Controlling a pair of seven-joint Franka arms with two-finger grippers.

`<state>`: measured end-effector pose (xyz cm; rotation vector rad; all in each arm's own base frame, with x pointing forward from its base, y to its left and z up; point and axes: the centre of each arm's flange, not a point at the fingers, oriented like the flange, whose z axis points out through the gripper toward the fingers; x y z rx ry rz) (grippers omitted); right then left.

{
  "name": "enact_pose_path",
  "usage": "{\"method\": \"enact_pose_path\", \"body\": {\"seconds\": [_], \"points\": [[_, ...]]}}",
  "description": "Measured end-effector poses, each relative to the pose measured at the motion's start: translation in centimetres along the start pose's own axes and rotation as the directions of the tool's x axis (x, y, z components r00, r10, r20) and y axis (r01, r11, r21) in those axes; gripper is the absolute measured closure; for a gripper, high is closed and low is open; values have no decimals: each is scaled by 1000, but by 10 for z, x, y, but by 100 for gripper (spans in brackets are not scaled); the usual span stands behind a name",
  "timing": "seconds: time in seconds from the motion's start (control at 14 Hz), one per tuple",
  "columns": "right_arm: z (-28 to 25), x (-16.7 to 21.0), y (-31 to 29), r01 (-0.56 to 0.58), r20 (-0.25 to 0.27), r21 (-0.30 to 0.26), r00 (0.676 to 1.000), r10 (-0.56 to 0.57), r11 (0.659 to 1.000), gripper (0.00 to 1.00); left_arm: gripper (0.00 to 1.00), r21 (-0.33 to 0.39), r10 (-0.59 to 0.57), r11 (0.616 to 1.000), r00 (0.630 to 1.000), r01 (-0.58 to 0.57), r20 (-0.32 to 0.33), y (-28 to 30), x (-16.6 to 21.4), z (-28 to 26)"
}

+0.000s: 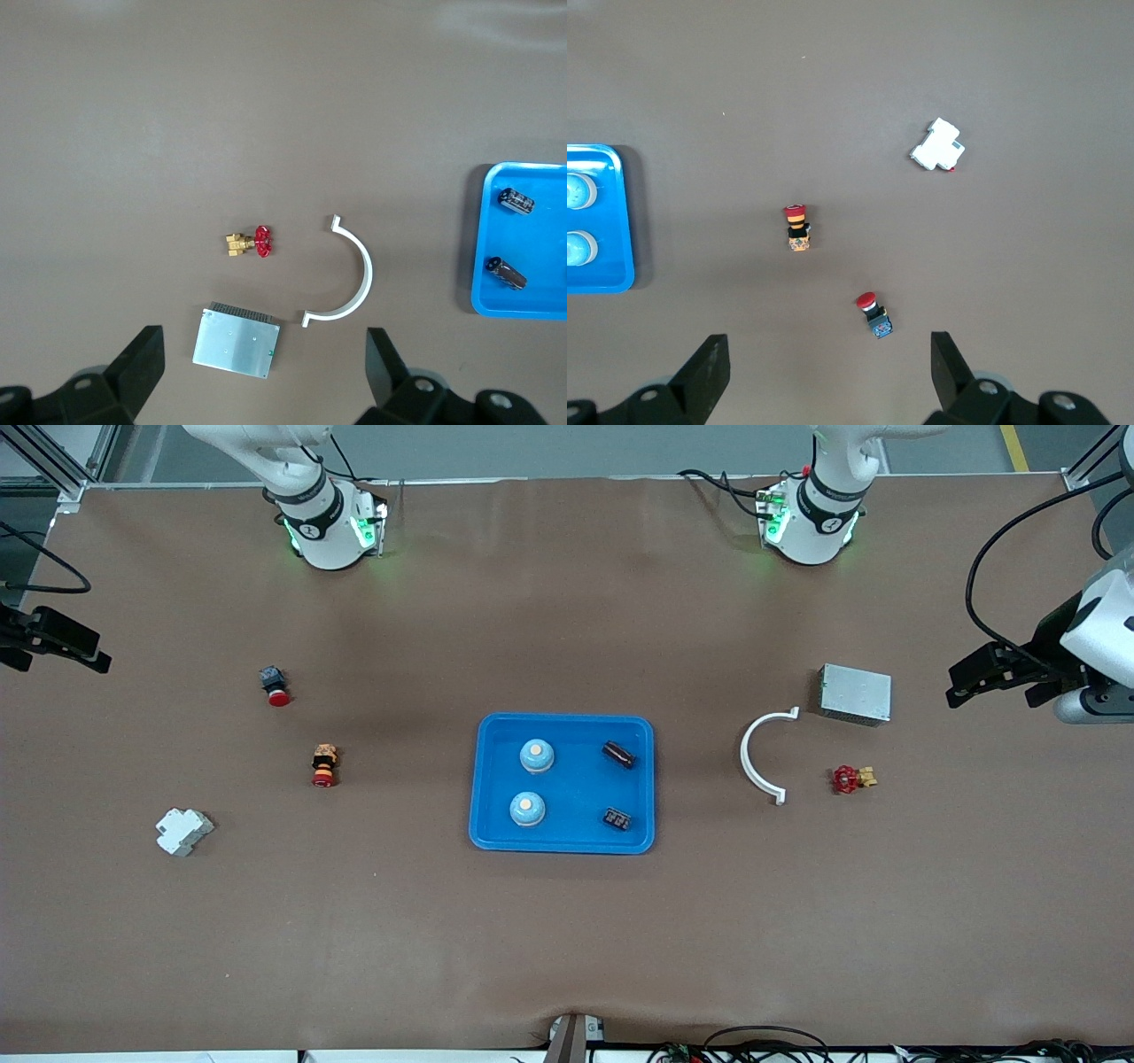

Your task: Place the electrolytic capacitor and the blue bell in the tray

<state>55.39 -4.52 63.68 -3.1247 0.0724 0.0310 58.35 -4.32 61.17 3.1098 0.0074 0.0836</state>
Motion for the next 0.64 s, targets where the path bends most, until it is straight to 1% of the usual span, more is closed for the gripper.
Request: {"method": "enact_pose_path", "body": {"seconds": [0.64], "points": [[0, 0, 0, 0, 0, 0, 1000, 0, 1000, 0, 0, 0, -3, 1000, 1000, 3, 1, -2, 0, -1]]}}
